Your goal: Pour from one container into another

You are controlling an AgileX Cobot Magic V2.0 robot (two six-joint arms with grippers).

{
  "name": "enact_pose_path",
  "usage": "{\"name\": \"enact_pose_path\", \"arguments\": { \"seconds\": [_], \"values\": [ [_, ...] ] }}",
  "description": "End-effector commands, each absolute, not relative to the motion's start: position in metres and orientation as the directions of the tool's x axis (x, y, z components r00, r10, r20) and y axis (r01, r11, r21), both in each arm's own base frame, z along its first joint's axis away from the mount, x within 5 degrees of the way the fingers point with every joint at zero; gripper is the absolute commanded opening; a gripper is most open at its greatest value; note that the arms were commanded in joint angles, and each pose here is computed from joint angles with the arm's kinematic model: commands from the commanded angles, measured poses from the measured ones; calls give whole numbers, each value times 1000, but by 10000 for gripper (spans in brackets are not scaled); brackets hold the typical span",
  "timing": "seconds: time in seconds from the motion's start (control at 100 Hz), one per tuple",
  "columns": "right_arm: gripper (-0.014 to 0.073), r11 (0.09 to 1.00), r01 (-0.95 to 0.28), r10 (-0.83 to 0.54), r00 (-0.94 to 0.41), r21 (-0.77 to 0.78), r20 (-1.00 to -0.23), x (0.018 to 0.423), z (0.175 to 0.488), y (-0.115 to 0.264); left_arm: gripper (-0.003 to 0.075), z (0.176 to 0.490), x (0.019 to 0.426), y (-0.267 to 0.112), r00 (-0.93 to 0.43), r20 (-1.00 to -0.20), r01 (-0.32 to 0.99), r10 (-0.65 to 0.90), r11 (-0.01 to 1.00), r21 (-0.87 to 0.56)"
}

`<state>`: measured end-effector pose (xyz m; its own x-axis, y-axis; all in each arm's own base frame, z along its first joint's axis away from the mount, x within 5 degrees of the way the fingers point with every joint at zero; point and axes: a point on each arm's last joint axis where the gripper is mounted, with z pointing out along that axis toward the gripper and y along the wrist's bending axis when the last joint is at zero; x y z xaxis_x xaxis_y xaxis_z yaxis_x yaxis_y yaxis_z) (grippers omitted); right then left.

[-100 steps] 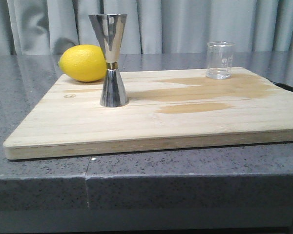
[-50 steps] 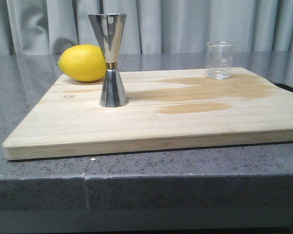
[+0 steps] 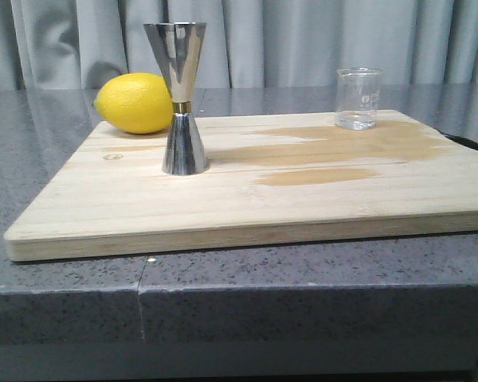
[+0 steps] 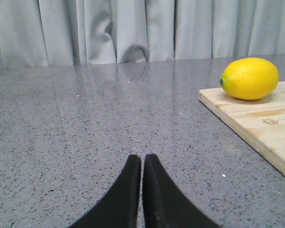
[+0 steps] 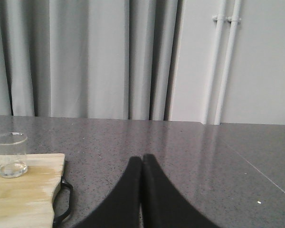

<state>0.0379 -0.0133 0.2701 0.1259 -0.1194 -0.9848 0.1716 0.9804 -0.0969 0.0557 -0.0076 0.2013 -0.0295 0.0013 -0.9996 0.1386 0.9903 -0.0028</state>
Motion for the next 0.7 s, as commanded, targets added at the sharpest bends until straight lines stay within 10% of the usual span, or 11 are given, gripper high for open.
{"name": "enact_pose_path", "arguments": {
  "seconds": [0.0,0.69],
  "values": [
    [-75,983,148,-142,204,-113,-969,34,281,-10,-20,198,55,-8,36,-999,141,-18,990,-13],
    [-75,994,8,111,140,113,-984,55,207,-1,-19,198,55,-8,36,-999,141,-18,990,-13]
  ]
}}
